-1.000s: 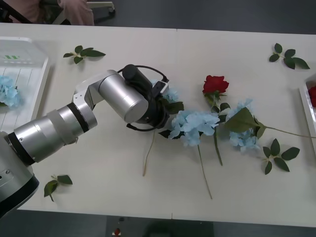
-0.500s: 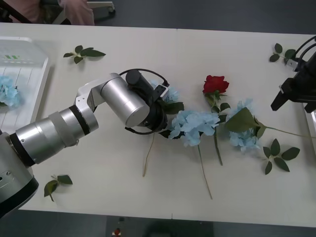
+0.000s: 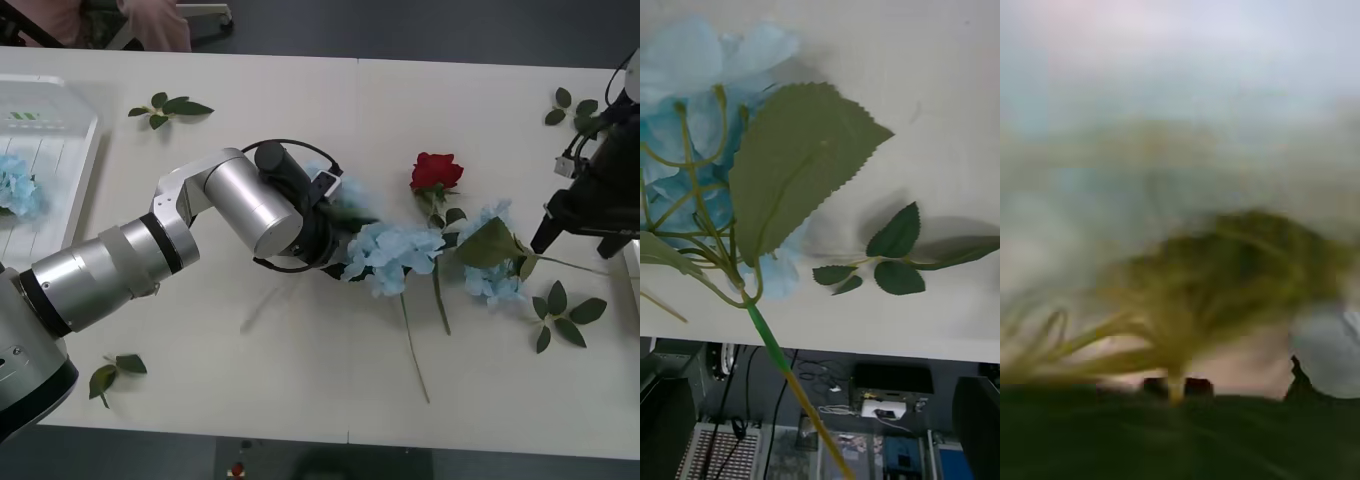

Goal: Put the red flowers into the right box and the blue flowers into the left box

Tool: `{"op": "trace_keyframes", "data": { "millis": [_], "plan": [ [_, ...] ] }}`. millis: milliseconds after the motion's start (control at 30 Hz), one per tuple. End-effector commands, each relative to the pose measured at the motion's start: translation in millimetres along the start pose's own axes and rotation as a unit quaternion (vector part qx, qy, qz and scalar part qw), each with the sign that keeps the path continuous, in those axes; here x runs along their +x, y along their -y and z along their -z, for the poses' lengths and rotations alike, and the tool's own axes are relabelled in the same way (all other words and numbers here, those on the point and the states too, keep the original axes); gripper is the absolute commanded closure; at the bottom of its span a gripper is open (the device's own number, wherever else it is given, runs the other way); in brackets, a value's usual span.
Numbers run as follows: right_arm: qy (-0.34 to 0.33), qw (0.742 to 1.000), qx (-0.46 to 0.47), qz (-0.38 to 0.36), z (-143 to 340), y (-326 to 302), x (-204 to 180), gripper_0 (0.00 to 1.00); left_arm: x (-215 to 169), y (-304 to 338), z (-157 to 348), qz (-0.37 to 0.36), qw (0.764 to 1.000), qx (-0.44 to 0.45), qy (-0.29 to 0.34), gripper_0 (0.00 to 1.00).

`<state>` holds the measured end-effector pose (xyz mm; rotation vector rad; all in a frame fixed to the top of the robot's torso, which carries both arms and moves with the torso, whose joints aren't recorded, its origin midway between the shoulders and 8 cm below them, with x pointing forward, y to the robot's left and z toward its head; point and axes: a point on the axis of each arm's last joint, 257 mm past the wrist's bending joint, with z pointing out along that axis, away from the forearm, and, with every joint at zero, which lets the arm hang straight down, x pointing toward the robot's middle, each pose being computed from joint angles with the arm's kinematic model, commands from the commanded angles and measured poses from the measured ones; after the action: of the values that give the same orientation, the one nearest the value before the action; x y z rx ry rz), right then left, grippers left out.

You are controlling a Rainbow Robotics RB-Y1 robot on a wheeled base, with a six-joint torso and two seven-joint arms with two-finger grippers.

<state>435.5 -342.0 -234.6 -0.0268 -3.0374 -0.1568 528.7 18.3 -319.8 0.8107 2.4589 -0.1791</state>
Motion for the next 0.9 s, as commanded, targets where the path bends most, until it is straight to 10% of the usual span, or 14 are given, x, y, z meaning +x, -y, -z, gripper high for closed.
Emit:
{"op": "trace_keyframes", "data": {
  "millis": [33,533,667,900],
  "plan": [
    [0.009,1.000,-0.005,0.011,5,-15,-8,0.00,-12,1,6,-0.015,1.000,-0.002,0.007,1.00],
    [-0.026,1.000,-0.001,0.003,-16,-10,4,0.46,-45,-20,83,-0.004,1.000,0.017,0.011,1.00],
    [-0.035,0.999,-0.001,0.000,-21,-7,7,0.99,-46,-33,151,0.001,0.999,0.041,-0.001,1.00],
    [-0.038,0.999,-0.001,0.006,-23,-9,8,1.00,-14,-119,262,0.009,0.999,-0.028,-0.031,1.00]
  ]
}}
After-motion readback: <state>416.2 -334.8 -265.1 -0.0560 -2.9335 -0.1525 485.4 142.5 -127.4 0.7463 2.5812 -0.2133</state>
